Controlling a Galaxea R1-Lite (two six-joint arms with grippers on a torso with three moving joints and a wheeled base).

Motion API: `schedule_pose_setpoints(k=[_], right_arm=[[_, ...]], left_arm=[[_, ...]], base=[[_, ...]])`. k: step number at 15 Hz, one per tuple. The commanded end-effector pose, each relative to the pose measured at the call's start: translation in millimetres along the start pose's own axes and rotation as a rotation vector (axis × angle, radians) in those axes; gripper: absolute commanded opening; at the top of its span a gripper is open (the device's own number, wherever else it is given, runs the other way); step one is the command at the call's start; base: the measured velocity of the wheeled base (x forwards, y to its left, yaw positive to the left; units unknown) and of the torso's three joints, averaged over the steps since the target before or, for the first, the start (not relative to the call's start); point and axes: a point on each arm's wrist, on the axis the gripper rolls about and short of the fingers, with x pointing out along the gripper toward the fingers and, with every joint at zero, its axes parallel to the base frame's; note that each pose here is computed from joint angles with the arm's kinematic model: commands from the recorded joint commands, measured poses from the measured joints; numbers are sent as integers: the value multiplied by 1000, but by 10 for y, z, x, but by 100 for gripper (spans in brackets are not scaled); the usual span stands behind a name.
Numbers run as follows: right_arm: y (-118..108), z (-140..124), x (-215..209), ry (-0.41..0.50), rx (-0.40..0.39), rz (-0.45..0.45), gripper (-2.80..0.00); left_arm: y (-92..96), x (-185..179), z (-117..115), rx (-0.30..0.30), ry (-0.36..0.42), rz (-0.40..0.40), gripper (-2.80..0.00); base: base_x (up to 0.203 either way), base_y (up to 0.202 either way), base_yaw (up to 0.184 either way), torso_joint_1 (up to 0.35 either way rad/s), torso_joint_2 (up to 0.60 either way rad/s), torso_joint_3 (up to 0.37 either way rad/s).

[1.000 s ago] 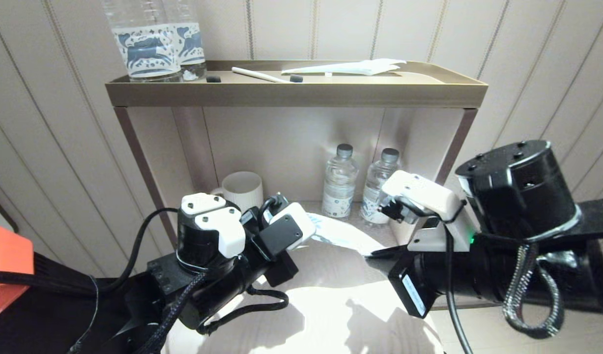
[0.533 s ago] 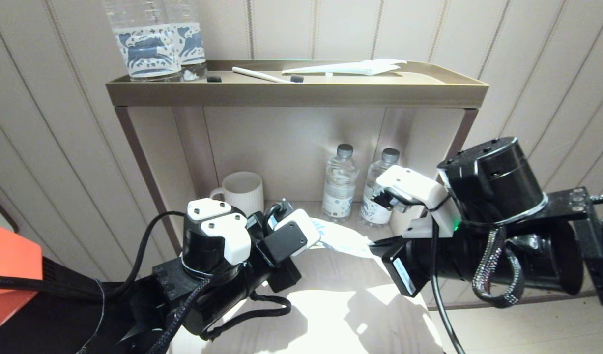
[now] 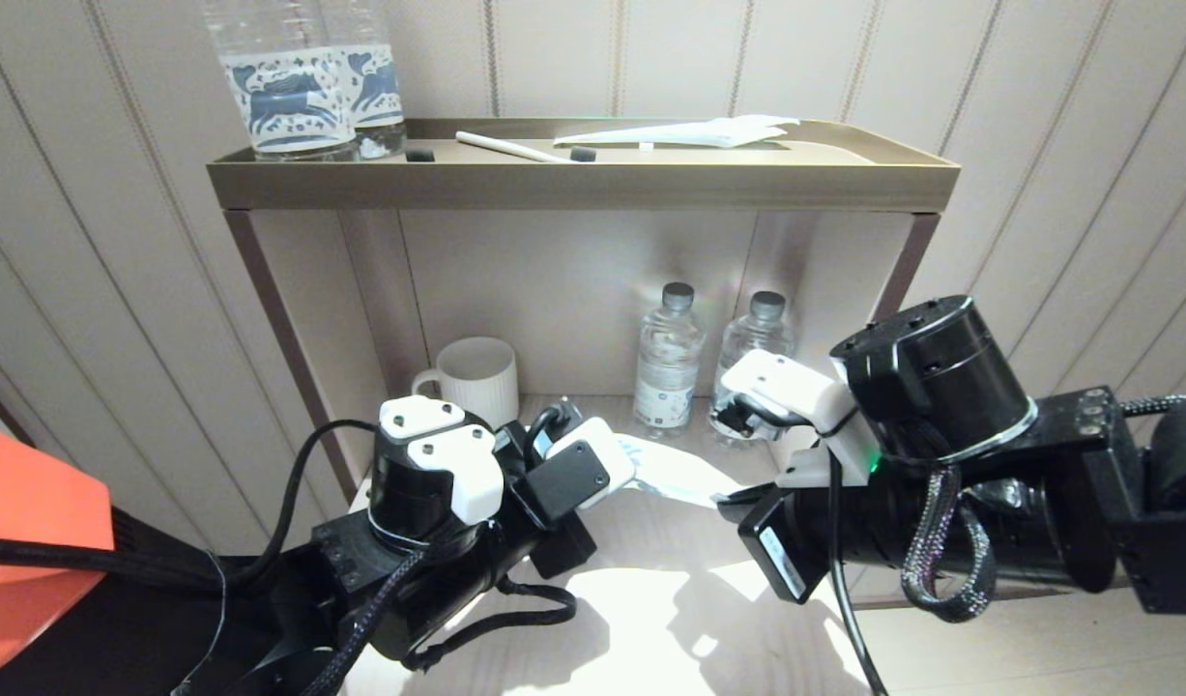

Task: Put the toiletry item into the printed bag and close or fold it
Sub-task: Place the toothpaste in the storage bag

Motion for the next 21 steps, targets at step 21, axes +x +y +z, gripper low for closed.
schedule_pose_setpoints(k=[21], right_arm=[[72,-57,-69,52,-39,-5,-280]], left_arm=[[-49,-2,15,7,-11,-5,-280]], base=[[0,0,0,0,0,0]])
